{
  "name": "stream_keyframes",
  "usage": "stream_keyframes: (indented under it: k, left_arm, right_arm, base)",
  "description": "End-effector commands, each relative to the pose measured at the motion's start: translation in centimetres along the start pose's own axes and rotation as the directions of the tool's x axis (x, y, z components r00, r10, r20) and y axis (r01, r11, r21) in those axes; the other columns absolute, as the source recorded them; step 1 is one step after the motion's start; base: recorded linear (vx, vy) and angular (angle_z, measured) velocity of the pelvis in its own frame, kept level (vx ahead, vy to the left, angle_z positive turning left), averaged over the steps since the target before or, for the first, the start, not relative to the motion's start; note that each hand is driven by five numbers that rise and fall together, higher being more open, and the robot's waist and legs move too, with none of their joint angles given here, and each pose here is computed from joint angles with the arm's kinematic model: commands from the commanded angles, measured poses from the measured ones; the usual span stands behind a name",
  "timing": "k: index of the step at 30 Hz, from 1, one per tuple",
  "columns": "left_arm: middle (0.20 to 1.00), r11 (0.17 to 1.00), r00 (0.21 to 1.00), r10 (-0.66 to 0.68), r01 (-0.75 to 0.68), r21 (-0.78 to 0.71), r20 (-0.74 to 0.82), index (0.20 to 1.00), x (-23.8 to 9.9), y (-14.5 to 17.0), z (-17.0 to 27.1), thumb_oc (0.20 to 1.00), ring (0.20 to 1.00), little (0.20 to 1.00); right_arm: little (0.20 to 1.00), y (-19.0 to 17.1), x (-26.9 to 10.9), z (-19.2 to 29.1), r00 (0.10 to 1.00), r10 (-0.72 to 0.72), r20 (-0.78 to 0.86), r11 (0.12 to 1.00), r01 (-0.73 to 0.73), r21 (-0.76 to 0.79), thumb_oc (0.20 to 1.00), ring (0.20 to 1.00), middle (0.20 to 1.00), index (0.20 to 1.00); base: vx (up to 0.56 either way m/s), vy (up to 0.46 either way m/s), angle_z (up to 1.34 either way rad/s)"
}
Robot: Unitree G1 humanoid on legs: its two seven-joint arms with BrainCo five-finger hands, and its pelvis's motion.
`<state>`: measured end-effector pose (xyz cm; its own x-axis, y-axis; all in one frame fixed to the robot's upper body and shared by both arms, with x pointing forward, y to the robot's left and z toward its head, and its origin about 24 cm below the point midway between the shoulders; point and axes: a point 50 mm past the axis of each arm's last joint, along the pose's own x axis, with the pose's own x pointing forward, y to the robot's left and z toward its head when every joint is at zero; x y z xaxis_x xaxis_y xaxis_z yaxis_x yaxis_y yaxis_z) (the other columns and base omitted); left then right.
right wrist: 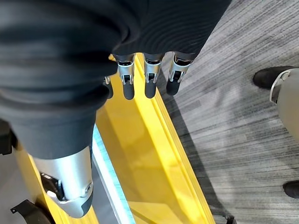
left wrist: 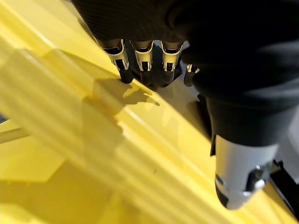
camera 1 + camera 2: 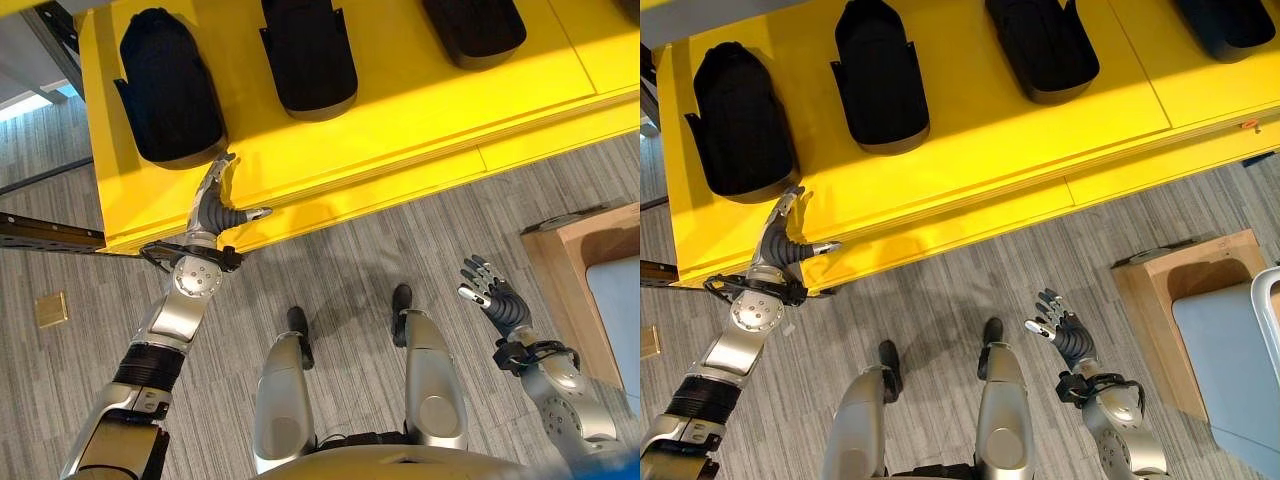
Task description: Move parts from the plastic box to the shelf.
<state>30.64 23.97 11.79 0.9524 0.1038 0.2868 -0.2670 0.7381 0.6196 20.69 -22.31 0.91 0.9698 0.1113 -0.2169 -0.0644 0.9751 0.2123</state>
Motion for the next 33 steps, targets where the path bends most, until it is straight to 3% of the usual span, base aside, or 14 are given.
stream_keyframes:
  k: [1, 33]
  left_arm:
    - [1.0, 0.996, 0.998, 0.04, -0.043, 0.075, 0.039, 1.0, 0.7, 1.6, 0.2, 1.0, 1.0, 1.0]
    - [1.0, 0.983, 0.99, 0.123, -0.112, 0.144, -0.071, 1.0, 4.1, 4.5, -1.0, 1.0, 1.0, 1.0]
  right_arm:
    - [1.0, 0.0, -0.5, 0.9, 0.998, 0.017, 0.055, 1.0, -0.016, -0.018, 1.0, 1.0, 1.0, 1.0]
    - [1.0, 0.2, -0.8, 0.3, 0.999, 0.048, 0.013, 0.998, -0.047, -0.028, 1.0, 1.0, 1.0, 1.0]
  base:
    - [0.08, 0.003, -0.01]
    - [0.0, 0.0, 0.0]
